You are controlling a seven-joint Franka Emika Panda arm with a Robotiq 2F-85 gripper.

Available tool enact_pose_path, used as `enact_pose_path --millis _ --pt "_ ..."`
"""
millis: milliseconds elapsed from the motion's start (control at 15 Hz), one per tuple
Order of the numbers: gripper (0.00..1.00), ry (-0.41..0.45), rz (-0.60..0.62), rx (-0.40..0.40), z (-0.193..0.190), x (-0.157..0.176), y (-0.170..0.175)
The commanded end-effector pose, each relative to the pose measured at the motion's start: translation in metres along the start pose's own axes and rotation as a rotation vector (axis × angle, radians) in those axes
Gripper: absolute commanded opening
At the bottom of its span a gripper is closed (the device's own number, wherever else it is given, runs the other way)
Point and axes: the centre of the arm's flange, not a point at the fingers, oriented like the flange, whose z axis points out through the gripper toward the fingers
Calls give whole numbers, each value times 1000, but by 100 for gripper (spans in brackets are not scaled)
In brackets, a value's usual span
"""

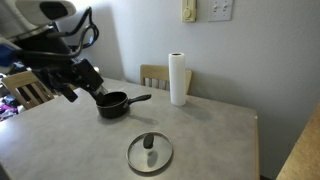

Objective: Put the lid on the pot

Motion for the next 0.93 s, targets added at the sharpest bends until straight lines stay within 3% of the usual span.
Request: enact_pose_path --millis 0,467,867 --pt "100 28 -58 17 38 9 32" --pt "100 22 -26 9 23 1 18" --pt "100 -15 -88 -58 71 5 30"
